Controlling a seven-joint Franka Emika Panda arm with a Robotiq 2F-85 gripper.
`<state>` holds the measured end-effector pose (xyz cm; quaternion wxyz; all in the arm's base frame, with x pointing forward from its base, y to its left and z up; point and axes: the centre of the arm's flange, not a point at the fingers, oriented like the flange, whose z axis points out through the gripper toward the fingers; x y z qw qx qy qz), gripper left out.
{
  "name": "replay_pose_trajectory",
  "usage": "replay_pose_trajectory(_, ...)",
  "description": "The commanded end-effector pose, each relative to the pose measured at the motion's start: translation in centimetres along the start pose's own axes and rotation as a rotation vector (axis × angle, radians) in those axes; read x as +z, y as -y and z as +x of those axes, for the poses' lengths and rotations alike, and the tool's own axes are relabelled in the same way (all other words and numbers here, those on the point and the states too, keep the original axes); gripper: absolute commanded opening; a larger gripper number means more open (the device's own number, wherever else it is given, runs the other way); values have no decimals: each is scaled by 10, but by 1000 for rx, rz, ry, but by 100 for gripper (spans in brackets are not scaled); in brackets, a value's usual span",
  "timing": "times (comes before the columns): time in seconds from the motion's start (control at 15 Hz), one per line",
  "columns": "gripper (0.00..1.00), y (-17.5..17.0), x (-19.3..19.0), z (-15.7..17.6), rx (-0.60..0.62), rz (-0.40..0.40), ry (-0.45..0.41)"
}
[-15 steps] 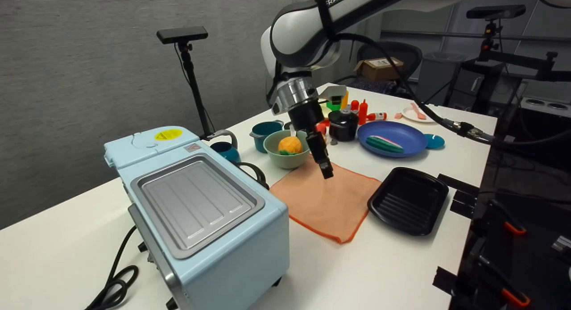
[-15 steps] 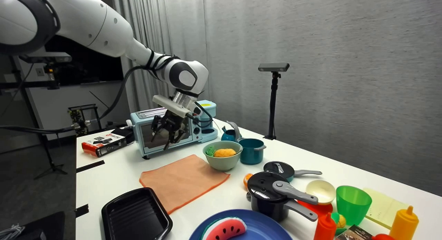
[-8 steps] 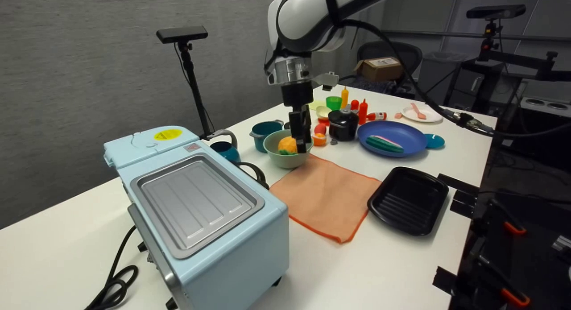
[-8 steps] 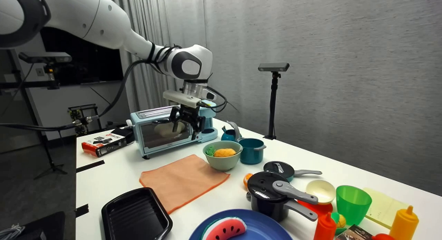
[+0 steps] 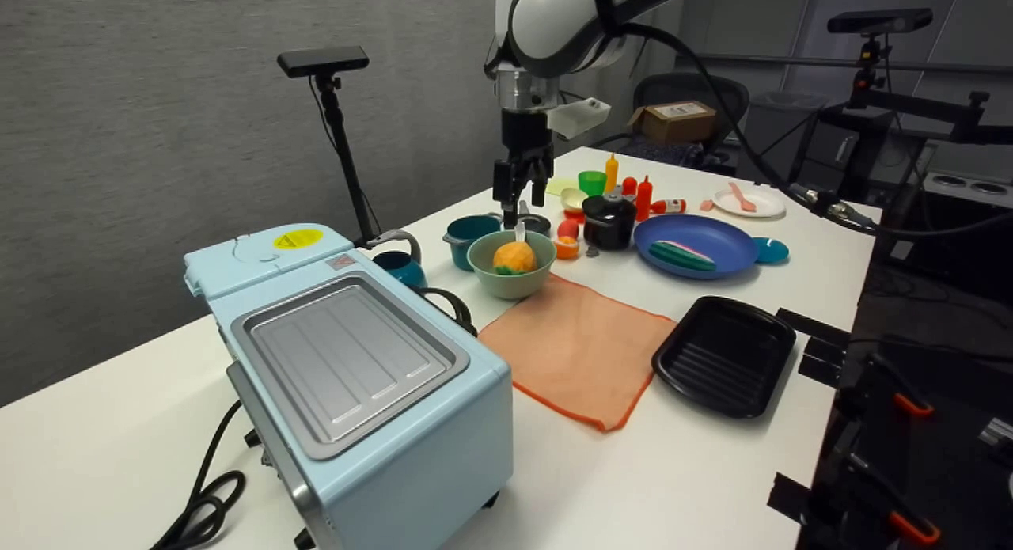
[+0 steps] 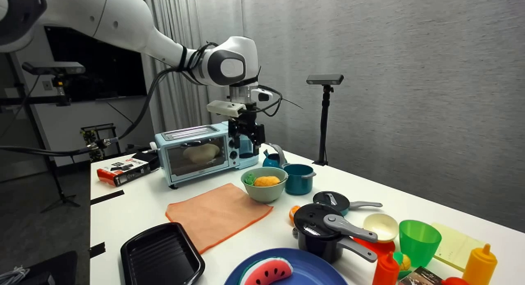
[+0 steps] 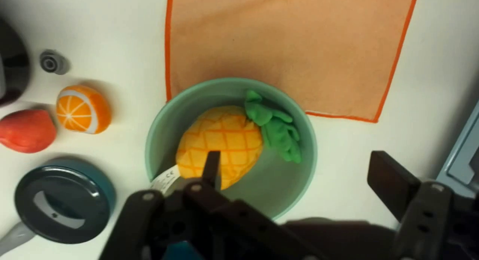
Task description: Unfold the towel on the table
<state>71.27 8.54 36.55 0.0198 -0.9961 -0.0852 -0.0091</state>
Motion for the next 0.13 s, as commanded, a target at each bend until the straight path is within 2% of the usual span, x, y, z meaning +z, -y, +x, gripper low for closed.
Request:
replay_pose_trajectory(0.0, 100, -6, -3, 0, 47, -17, -13)
replay_pose_trajectory(0.07, 100, -11, -8, -1, 81, -28, -22)
